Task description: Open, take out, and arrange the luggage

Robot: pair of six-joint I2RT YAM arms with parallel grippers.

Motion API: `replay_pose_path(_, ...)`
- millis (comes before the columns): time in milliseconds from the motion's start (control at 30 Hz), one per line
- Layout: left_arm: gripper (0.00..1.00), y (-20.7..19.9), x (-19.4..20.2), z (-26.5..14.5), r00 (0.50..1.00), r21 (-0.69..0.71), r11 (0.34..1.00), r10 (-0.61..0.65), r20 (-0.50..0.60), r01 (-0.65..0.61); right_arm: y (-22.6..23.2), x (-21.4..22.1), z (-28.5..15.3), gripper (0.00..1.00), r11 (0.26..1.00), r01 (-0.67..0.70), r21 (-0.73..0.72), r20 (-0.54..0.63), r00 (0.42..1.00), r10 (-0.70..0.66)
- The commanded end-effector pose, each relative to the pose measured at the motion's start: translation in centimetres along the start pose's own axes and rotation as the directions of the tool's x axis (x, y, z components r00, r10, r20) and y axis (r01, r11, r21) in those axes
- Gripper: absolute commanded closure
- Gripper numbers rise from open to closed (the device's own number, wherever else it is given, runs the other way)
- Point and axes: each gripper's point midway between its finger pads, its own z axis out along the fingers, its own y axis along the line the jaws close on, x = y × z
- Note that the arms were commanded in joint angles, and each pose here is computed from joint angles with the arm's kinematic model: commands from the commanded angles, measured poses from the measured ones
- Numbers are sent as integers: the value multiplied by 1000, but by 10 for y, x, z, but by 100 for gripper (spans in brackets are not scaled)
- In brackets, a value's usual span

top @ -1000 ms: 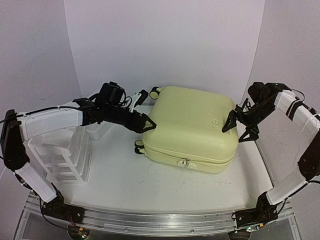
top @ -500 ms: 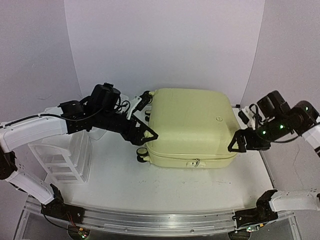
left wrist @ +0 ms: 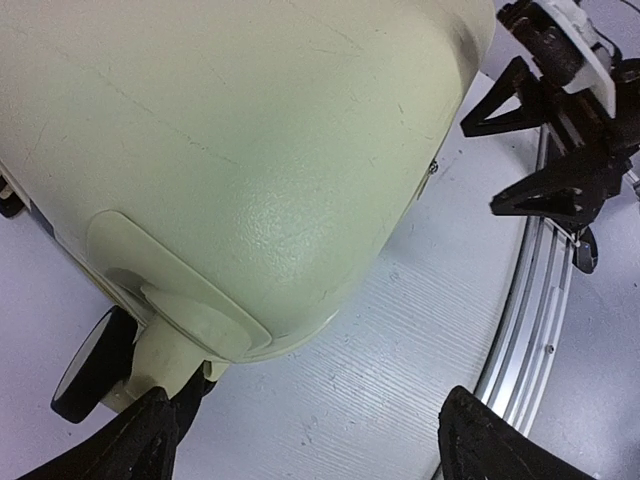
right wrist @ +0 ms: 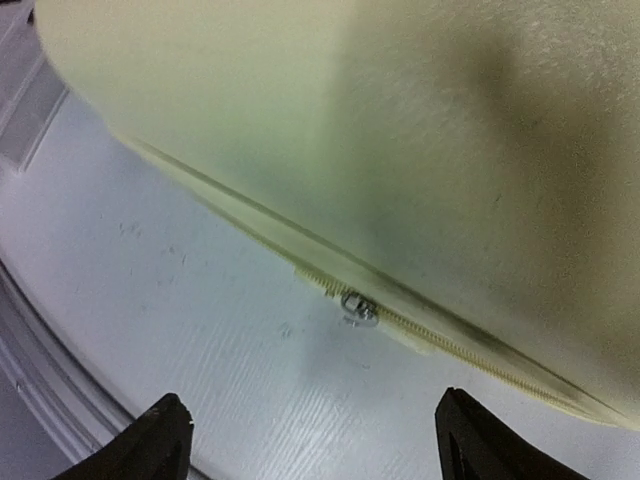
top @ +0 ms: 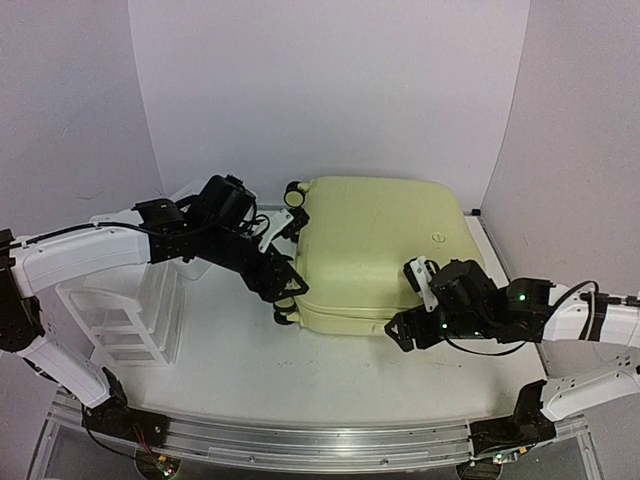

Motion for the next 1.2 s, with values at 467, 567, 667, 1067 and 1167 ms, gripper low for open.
replay_pose_path(467,11,-14,-26,-16,990,76,994,-88,110,79,-25,-26,42,54,960,-243,137,245,948,205)
replay_pose_path(567,12,-15,-25,-16,990,80,994,-87,111,78,-27,-22,41,60,958,-248,143,233,949,211)
replay_pose_path(667,11,-15,-25,-17,990,78,994,-86,114,78,-29,-14,43,64,958,-246,149,210,954,213)
replay_pose_path(1067,11,-14,-23,-22,989,66,995,-80,124,72,-35,-4,35,61,936,-331,120,227,927,298)
replay_pose_path(1167,11,-14,-22,-23,989,65,995,-79,125,72,-35,-4,33,55,931,-353,95,241,915,322)
